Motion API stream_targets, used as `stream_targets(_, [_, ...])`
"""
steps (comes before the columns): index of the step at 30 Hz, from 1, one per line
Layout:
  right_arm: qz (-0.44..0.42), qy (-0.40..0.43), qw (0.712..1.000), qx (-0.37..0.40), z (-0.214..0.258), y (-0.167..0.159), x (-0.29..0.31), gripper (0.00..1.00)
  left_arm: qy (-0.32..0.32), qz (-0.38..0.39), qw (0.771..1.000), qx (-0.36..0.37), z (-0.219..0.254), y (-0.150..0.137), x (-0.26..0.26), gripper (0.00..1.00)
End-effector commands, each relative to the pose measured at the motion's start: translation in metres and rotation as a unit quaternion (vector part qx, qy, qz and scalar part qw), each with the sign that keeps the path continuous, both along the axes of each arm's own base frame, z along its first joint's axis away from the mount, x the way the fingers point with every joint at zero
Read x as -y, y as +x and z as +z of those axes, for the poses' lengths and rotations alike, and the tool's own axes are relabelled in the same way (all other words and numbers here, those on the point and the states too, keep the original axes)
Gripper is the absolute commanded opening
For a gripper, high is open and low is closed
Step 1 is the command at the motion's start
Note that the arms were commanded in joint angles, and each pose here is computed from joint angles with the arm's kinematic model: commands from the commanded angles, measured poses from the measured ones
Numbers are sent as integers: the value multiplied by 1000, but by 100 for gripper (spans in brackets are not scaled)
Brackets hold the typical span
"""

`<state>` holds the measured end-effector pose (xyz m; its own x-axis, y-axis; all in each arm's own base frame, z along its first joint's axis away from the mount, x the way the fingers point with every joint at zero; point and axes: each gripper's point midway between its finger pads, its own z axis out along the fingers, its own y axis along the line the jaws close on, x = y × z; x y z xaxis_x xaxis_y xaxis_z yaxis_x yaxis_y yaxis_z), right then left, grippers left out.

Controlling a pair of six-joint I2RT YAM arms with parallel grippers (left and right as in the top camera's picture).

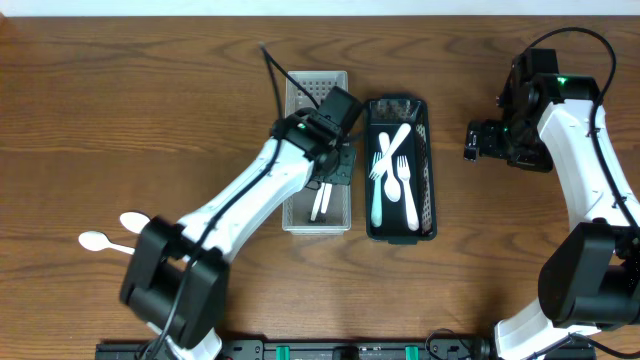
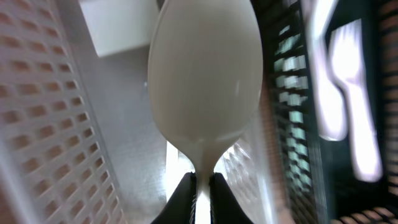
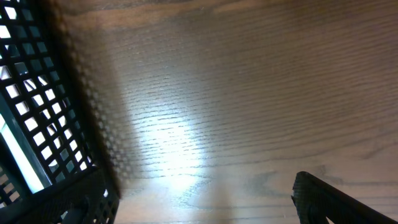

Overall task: Pack container
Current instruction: 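Carry the spoon with the left gripper into the white caddy and release, then return the left gripper to the spoons and grasp another white spoon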

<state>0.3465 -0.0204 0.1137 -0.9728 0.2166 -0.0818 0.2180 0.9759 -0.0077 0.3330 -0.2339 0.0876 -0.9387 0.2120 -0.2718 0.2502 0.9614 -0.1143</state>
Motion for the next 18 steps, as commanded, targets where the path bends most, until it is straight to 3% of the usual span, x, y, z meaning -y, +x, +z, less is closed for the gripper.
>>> stream_targets(1, [13,1,1000,3,3,-1,-4,99,7,1,1000,12,4,4,-4,35])
stream_targets(2, [13,1,1000,3,3,-1,-4,99,5,1,1000,14,6,5,-3,46])
stream_targets(4, [13,1,1000,2,3,-1,-4,99,3,-7,1000,23,14,7,-4,50])
stream_targets(6, [13,1,1000,-1,3,-3,-4,99,1,-6,999,33,28,9,-9,66])
stream_targets(9, [13,1,1000,-3,3,-4,-4,99,-5,18,998,58,62,15,-27,79])
stream_targets(13, [20,1,1000,-3,3,-4,-4,99,-6,124,987,106,115,19,-90,99])
stream_targets(18, [21,1,1000,-3,3,-4,-4,99,-11,348,931,112,157,-11,-209,98])
